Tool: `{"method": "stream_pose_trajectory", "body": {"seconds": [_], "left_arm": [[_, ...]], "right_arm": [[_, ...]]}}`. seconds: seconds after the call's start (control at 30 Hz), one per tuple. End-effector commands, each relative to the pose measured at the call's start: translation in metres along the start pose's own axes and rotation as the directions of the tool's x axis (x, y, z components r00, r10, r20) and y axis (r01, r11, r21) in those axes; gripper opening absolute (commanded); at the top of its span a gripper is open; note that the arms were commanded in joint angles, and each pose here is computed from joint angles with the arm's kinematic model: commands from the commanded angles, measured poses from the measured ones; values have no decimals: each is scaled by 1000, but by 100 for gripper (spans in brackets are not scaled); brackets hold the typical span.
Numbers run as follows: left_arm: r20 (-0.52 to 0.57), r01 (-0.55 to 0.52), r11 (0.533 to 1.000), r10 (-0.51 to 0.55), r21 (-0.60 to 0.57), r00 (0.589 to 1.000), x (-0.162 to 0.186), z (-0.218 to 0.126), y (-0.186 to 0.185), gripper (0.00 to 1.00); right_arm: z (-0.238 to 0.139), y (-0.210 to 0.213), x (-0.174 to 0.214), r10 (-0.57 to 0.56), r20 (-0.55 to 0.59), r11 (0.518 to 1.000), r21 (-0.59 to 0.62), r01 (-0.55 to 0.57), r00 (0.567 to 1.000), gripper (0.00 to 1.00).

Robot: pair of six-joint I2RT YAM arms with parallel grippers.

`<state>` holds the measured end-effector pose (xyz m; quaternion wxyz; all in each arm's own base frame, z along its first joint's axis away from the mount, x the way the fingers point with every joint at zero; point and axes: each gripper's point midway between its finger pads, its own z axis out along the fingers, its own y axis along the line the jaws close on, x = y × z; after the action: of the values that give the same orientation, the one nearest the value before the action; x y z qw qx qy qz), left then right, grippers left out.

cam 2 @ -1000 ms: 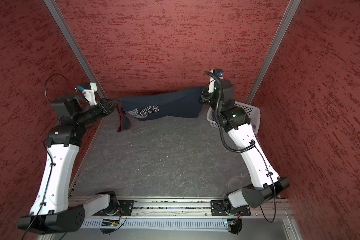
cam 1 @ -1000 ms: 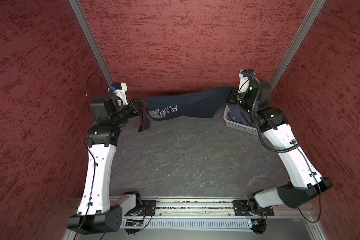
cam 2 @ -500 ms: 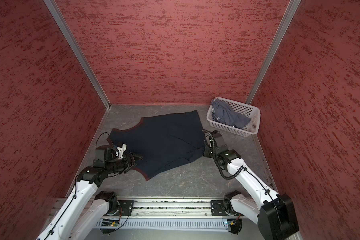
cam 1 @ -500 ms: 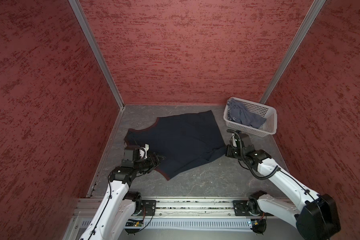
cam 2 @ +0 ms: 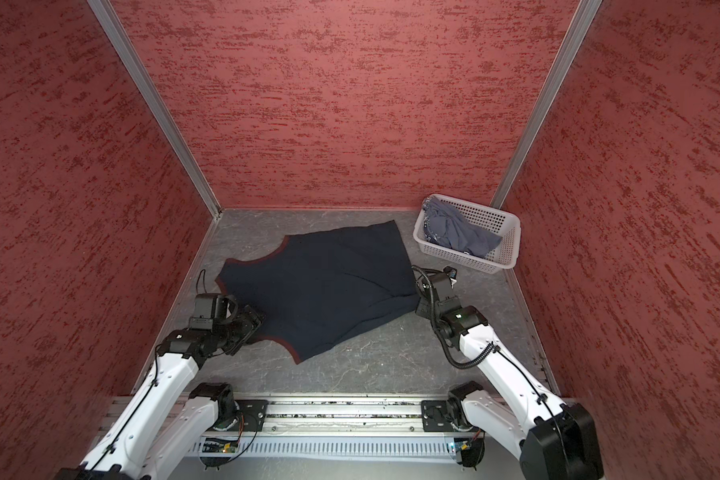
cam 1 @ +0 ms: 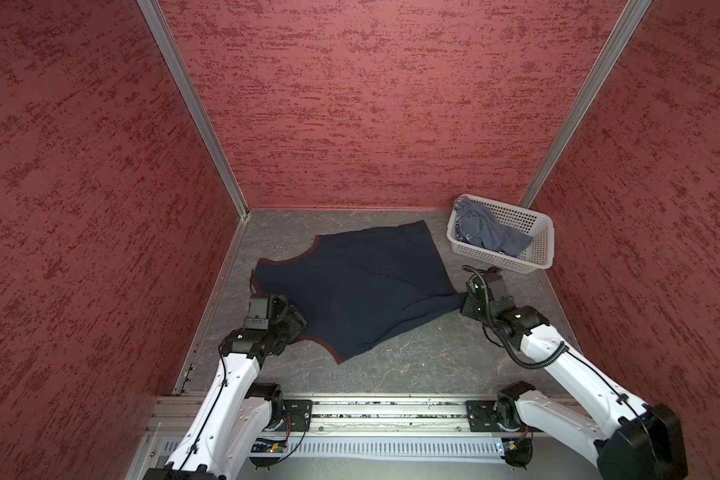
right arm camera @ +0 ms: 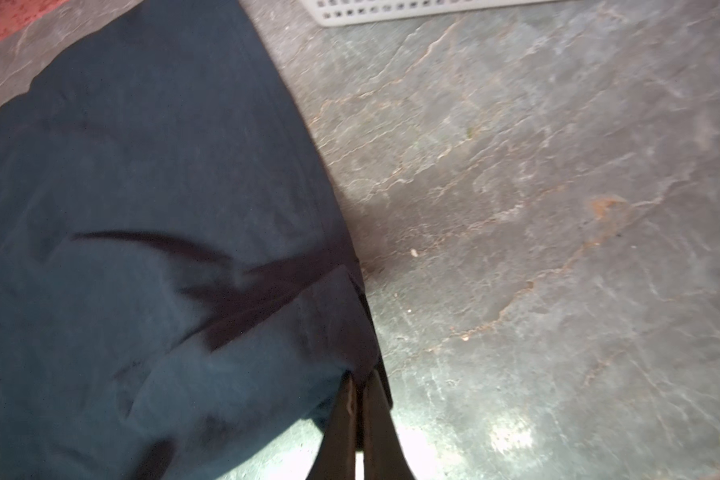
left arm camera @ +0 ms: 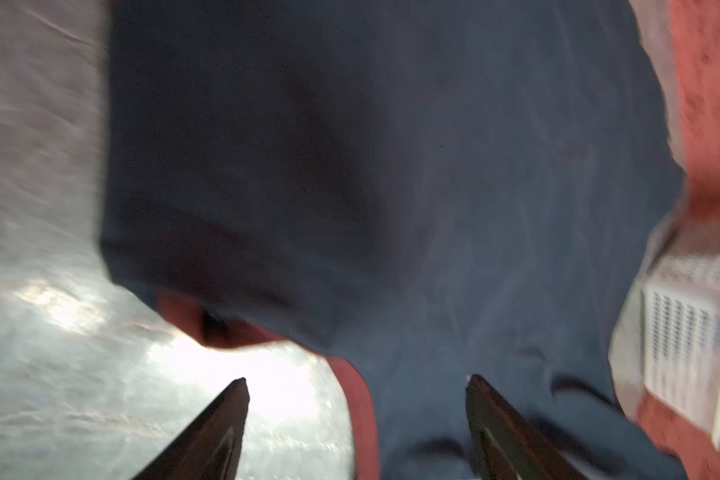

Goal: Fold and stack the tank tops

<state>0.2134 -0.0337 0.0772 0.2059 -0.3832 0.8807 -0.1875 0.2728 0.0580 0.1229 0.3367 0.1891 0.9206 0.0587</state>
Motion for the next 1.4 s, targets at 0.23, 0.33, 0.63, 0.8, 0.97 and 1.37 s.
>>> {"method": "stream_pose_trajectory", "body": {"seconds": [0.23, 0.33, 0.63, 0.8, 0.97, 1.37], "left_arm": [[-25, -28, 1000, 28, -5, 999, -48, 72, -28, 67], [-41, -55, 998, 55, 5, 998, -60, 89, -42, 64], [-14, -169, 984, 170, 49, 985, -116, 94, -102, 70], [138, -153, 986, 161, -70, 977, -115, 38, -71, 78], [164, -104, 989, 120, -103, 979, -95, 19, -28, 69], [-2, -92, 987, 92, -131, 996, -69, 58, -8, 41]], "right_arm": [[-4, -46, 20, 162, 13, 975, 150, -162, 987, 0], [-5, -54, 29, 209, 13, 966, 155, -209, 978, 0], [12, -23, 47, 282, -80, 958, -23, -285, 956, 0], [17, -12, 41, 257, -87, 964, -49, -261, 963, 0], [22, -7, 36, 237, -88, 969, -48, -242, 968, 0], [20, -14, 33, 228, -55, 973, -25, -229, 972, 0]]}}
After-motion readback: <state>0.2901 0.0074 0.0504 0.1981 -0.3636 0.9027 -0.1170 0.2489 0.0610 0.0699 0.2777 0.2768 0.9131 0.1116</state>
